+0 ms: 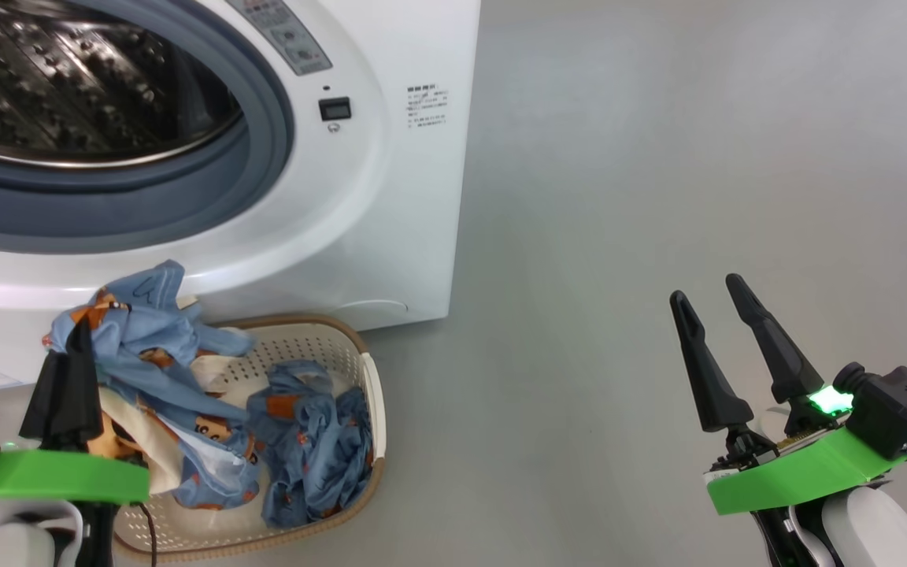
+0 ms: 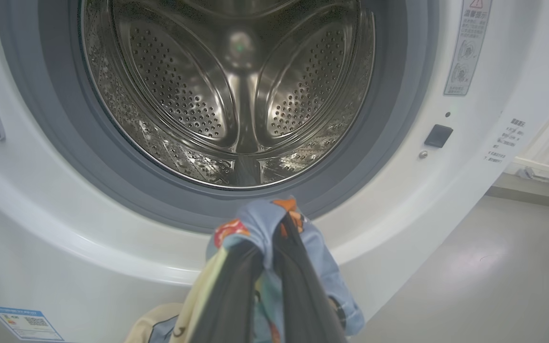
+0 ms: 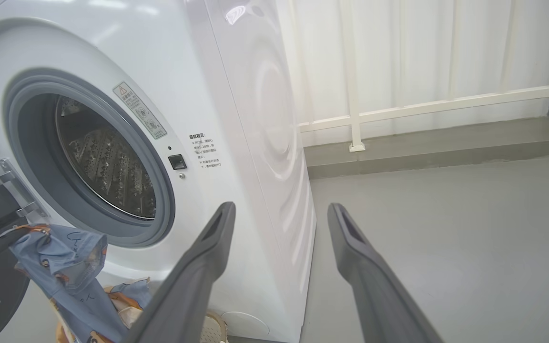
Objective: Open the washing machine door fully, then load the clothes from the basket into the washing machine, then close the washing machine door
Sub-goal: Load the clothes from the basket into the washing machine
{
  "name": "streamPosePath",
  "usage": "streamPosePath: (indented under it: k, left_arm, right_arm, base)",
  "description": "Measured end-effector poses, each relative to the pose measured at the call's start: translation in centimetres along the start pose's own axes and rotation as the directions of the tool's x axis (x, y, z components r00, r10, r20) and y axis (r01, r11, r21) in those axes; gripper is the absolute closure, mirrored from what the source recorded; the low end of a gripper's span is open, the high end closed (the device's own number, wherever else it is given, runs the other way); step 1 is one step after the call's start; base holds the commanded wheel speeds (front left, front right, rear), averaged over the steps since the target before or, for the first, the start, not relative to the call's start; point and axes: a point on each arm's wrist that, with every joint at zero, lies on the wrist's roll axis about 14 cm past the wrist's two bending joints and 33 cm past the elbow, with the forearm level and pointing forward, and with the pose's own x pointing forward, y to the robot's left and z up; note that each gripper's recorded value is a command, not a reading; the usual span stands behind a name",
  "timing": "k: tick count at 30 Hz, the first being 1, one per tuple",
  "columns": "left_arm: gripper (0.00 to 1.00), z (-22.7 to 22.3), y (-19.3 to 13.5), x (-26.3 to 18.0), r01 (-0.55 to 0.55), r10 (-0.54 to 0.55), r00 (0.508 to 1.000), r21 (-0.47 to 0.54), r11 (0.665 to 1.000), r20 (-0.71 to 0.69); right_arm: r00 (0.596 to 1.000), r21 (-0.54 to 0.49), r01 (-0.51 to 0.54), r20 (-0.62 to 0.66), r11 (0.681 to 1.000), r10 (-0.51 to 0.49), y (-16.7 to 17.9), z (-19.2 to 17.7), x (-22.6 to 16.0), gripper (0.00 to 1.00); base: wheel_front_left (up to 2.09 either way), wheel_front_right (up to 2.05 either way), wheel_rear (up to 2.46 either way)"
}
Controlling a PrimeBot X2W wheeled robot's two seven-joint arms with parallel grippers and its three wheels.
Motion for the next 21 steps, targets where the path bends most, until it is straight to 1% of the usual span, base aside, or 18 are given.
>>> streamPosePath:
  k: [4, 14, 21]
  left_arm:
    - [1.00, 1.3, -0.3, -1.0, 0.005, -0.006, 0.999, 0.022, 1.000, 0.038]
    - [1.00, 3.2, 0.1, -3.8, -0.033, 0.025, 0.995, 0.083, 0.996, 0.100]
    - [1.00, 3.2, -0.1, -5.0, -0.053, 0.041, 0.993, 0.106, 0.993, 0.114]
  right_arm:
    - [1.000, 0.000, -0.002, 0.008, 1.000, 0.002, 0.1, 0.4, -0.4, 0.00]
    - [1.000, -0.004, 0.009, 0.029, 1.000, -0.009, -0.1, 1.3, -1.6, 0.00]
    - [1.000, 0.001, 0.026, 0.004, 1.000, -0.026, -0.4, 0.6, -2.5, 0.00]
  base:
    - [0.00, 0.00, 0.00]
    - [0.00, 0.00, 0.00]
    - [0.00, 0.00, 0.00]
